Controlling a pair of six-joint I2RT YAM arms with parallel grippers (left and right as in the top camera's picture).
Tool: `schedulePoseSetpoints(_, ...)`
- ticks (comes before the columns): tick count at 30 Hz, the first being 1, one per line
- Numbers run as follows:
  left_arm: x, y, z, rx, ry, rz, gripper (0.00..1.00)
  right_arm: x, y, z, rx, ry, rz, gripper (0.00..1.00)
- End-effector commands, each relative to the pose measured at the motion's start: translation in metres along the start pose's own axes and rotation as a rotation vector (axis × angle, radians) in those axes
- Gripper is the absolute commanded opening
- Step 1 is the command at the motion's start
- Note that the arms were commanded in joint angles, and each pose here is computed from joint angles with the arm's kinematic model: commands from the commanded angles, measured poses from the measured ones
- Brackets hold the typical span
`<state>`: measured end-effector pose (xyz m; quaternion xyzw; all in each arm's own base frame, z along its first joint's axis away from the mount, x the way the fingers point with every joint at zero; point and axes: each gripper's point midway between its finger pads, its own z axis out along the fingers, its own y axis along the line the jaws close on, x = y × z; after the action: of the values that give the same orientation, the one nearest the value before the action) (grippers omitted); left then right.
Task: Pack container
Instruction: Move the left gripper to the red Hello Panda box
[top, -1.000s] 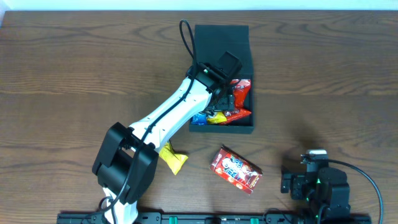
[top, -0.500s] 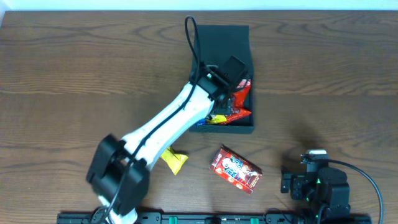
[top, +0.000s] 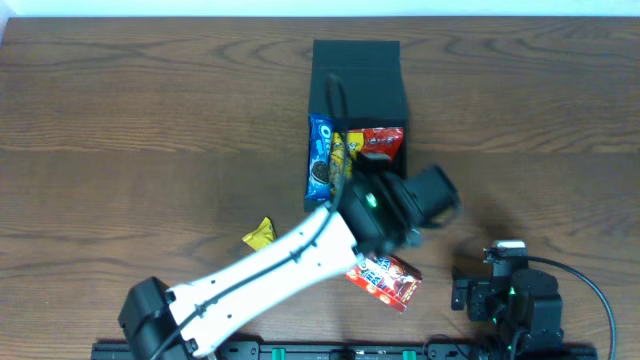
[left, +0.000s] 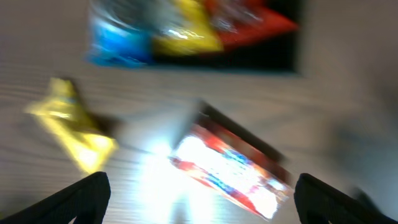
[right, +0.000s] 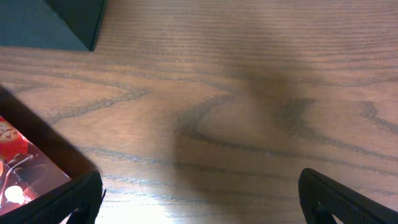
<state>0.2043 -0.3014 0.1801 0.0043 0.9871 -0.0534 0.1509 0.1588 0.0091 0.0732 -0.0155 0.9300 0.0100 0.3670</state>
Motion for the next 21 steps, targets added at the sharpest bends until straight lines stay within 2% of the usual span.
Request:
schedulePoseSetpoints(1, 0.035, -0.023, 0.011, 0.074, 0.099, -0.017, 0.95, 0.001, -0.001, 0.000, 0.004, 0.001, -0.005, 0.99)
schedulePoseSetpoints(5, 0.058, -0.034, 0.029, 0.114, 0.187, -0.206, 0.96, 0.001, -0.001, 0.000, 0.004, 0.001, -0.005, 0.99)
schedulePoseSetpoints(10, 0.075, -0.010, 0.054, -0.010, 0.217, -0.558, 0.95, 0.001, -0.001, 0.000, 0.004, 0.001, -0.005, 0.99)
schedulePoseSetpoints(14, 0.081, -0.006, 0.058, -0.052, 0.228, -0.762, 0.95, 0.001, -0.001, 0.000, 0.004, 0.001, -0.005, 0.99)
schedulePoseSetpoints(21, 0.066, -0.018, 0.066, 0.001, 0.209, -0.845, 0.95, 0.001, -0.001, 0.000, 0.004, 0.001, -0.005, 0.99)
